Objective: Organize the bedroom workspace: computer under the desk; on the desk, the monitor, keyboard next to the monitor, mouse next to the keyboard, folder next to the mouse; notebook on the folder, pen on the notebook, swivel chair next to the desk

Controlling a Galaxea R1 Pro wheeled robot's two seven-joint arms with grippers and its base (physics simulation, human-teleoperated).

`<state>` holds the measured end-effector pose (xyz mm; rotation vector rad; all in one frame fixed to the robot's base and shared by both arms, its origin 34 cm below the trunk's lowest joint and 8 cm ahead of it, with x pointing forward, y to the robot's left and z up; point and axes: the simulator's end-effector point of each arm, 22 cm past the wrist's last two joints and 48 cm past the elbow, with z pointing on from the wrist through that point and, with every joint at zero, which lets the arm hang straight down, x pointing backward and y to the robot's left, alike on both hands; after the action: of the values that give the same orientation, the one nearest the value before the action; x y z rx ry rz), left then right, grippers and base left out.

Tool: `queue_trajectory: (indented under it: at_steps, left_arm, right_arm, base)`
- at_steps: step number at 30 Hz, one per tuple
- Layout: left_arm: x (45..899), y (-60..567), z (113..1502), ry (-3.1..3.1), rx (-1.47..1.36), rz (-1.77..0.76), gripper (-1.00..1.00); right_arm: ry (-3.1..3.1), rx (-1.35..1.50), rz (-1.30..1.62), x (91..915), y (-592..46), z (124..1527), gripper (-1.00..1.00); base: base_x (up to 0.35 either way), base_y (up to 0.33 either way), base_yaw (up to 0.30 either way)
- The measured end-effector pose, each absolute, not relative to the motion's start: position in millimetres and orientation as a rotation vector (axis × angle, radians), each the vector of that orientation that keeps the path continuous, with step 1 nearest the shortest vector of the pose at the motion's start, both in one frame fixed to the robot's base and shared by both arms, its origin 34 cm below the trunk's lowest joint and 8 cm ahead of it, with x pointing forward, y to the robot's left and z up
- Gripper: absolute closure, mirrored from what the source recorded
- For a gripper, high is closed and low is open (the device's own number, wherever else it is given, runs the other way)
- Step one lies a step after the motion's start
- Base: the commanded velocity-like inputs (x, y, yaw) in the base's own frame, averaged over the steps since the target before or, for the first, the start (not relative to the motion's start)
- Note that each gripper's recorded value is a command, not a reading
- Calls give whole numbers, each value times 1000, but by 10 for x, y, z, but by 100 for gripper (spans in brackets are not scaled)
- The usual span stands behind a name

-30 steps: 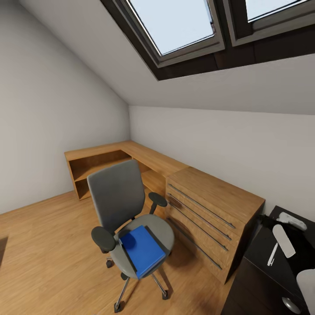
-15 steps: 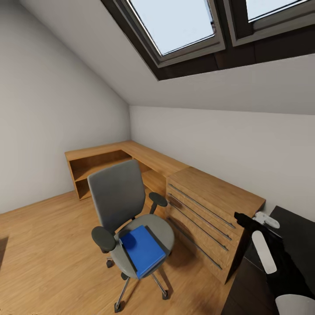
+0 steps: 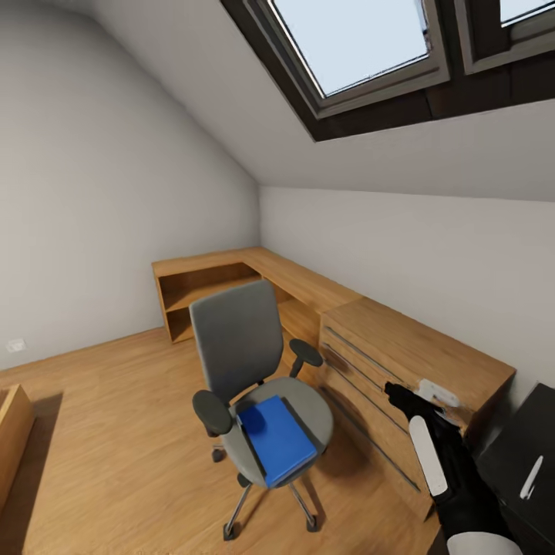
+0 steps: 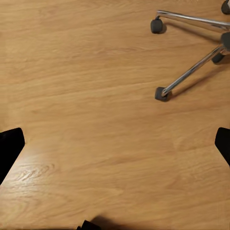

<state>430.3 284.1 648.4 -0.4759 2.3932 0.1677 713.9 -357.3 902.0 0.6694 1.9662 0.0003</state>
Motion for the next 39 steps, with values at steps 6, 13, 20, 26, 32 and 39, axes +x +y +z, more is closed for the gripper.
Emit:
queue_trajectory:
  at_steps: [6,13,20,26,32,39]
  left_arm:
    - [4300,2841,6481,2394,-476,168,-100]
    - [4292,2842,6471,2398,-477,169,-100]
    - [4280,2838,6456,2403,-477,170,-100]
    - [4269,2833,6441,2408,-476,171,-100]
    - [4256,2829,6424,2414,-474,172,-100]
    - [4237,2827,6402,2421,-473,174,-100]
  right_arm:
    - [1988,598,-44,7141,-3371,8994,-100]
    - [2004,533,-61,7163,-3192,8978,-100]
    - [2013,512,-63,7173,-3137,8950,-100]
    - [2018,506,-67,7177,-3129,8923,-100]
    - [2024,502,-74,7178,-3138,8891,-100]
    - [2032,500,-79,7178,-3138,8844,-100]
  base:
    - [0,0,274]
    - [0,0,264]
    - [0,0,232]
    - [0,0,184]
    - [0,0,165]
    - [0,0,166]
